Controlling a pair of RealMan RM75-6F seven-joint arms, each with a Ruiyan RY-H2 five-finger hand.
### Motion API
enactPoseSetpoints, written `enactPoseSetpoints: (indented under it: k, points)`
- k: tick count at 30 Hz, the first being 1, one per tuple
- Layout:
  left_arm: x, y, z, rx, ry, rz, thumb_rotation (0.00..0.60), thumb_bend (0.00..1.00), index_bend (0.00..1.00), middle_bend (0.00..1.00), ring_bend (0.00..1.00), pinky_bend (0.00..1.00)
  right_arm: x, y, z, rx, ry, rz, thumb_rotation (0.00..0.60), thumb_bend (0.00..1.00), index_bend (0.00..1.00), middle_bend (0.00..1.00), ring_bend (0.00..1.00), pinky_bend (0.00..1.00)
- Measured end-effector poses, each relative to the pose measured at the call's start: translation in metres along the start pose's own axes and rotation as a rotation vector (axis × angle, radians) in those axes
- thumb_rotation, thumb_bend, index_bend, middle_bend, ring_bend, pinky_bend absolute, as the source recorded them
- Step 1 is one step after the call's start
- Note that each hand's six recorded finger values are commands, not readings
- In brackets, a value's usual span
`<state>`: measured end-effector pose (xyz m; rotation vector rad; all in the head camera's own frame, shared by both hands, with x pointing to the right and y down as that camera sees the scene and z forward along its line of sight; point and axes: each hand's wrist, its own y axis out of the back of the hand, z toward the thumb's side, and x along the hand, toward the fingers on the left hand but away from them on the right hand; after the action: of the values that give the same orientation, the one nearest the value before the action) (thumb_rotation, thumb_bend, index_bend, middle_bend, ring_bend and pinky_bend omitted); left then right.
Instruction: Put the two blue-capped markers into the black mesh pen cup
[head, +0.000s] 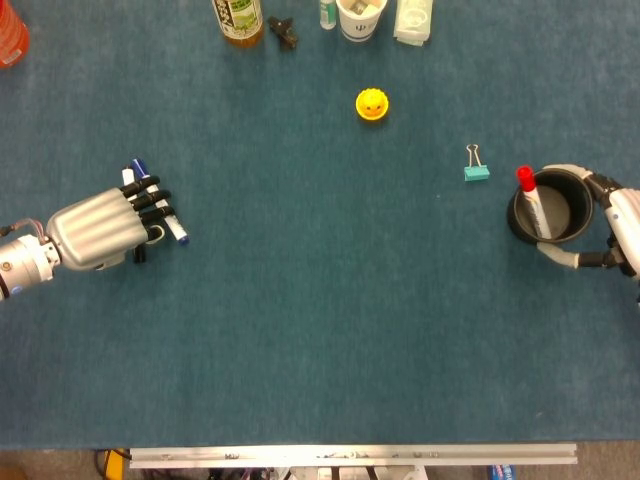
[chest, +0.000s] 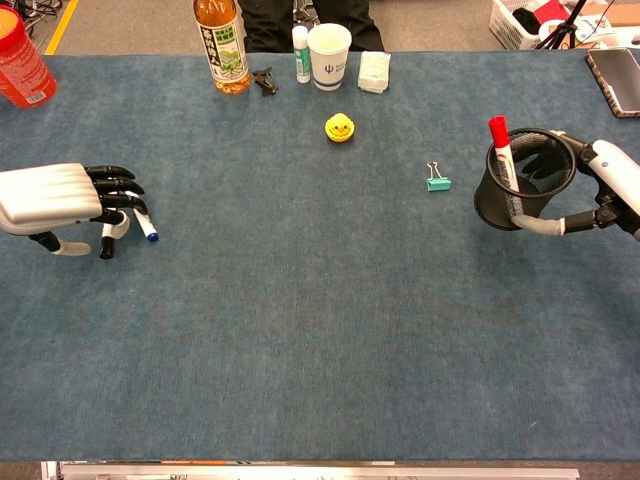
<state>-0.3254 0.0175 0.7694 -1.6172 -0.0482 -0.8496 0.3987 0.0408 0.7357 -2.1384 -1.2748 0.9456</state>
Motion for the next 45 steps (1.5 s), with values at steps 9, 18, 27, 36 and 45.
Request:
enactPoseSetpoints:
  k: [9,18,27,36,45]
  points:
    - [-0.001,-0.005,-0.001,-0.005,0.012,-0.016,0.6,0.24,0.44,0.21,0.12,0.11,0.001,0.0,0.0,-0.004,0.0,-0.002,0.6,0.45,0.4,0.41,0.34,0.31]
    - [0.0,-0.009,-0.001,-0.014,0.024,-0.026,0.6,0.24,0.48,0.21,0.12,0.11,0.002,0.002,0.001,-0.006,0.001,-0.009,0.6,0.45,0.4,0.41,0.34,0.31]
    - [0.003,-0.011,0.001,-0.026,0.023,-0.028,0.6,0.24,0.49,0.21,0.12,0.11,0.003,0.003,0.001,-0.007,0.001,-0.013,0.6,0.45,0.4,0.41,0.34,0.31]
    - [0.009,-0.009,0.004,-0.034,0.013,-0.021,0.6,0.24,0.51,0.21,0.12,0.11,0.004,0.004,-0.001,-0.008,-0.003,-0.017,0.6,0.45,0.41,0.41,0.34,0.31]
    - [0.016,-0.006,0.006,-0.053,0.01,-0.009,0.6,0.24,0.55,0.21,0.12,0.11,0.004,0.005,-0.002,-0.01,-0.006,-0.018,0.6,0.45,0.41,0.42,0.34,0.31]
